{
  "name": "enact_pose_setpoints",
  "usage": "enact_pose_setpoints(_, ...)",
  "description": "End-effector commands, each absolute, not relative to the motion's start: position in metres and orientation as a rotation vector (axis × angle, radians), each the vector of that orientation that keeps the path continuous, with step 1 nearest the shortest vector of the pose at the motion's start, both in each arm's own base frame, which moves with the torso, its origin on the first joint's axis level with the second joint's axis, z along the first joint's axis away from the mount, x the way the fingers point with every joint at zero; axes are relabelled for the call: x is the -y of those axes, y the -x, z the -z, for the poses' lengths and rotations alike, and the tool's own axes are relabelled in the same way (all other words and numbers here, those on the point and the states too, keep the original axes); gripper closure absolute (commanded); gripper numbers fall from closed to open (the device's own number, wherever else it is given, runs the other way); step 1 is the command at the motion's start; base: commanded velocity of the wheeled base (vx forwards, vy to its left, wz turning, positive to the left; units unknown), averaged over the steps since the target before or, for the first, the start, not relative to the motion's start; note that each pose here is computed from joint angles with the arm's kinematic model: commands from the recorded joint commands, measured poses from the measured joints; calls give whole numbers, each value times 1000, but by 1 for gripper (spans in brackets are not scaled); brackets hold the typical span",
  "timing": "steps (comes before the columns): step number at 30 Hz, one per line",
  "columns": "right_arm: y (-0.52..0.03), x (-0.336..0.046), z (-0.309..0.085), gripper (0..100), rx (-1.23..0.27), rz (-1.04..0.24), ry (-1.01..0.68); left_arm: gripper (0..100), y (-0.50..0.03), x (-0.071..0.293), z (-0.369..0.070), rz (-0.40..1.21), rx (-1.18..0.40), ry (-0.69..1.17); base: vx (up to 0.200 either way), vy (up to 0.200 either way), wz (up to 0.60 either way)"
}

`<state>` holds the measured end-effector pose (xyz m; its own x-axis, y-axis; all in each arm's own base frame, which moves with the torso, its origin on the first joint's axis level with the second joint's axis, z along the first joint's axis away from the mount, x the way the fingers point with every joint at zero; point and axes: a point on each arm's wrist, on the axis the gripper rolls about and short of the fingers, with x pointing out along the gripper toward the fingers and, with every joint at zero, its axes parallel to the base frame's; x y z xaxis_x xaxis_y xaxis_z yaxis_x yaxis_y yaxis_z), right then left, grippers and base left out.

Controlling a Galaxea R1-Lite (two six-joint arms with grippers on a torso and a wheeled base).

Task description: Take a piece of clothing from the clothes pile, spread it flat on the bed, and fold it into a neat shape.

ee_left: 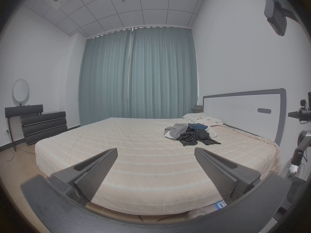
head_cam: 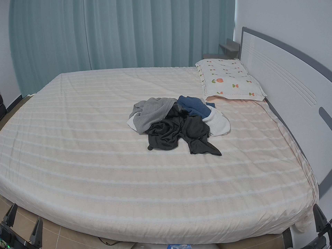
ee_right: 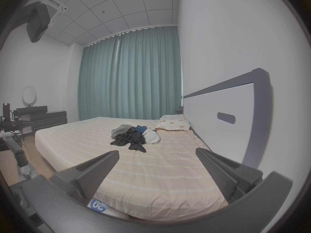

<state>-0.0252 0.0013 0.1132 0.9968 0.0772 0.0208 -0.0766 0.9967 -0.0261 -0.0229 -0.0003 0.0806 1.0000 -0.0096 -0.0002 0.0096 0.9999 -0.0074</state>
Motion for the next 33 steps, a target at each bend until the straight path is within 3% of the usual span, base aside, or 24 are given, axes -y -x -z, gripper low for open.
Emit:
enact_pose_setpoints(1,-24,-4,-151,0,-257,-196,2,0,23,0,-76,9,0,8,0,0,0)
enact_pose_setpoints(9,-142,-25,-139,0,-531,-301,-50,0,23,0,-76,9,0,8,0,0,0)
enact_pose_setpoints(20,-277,-65,-93,0,-575,-205,-131,0,23,0,-76,9,0,8,0,0,0)
enact_pose_setpoints(33,-397,-117,-35,0,-589,-97,-183,0,23,0,-76,9,0,8,0,0,0)
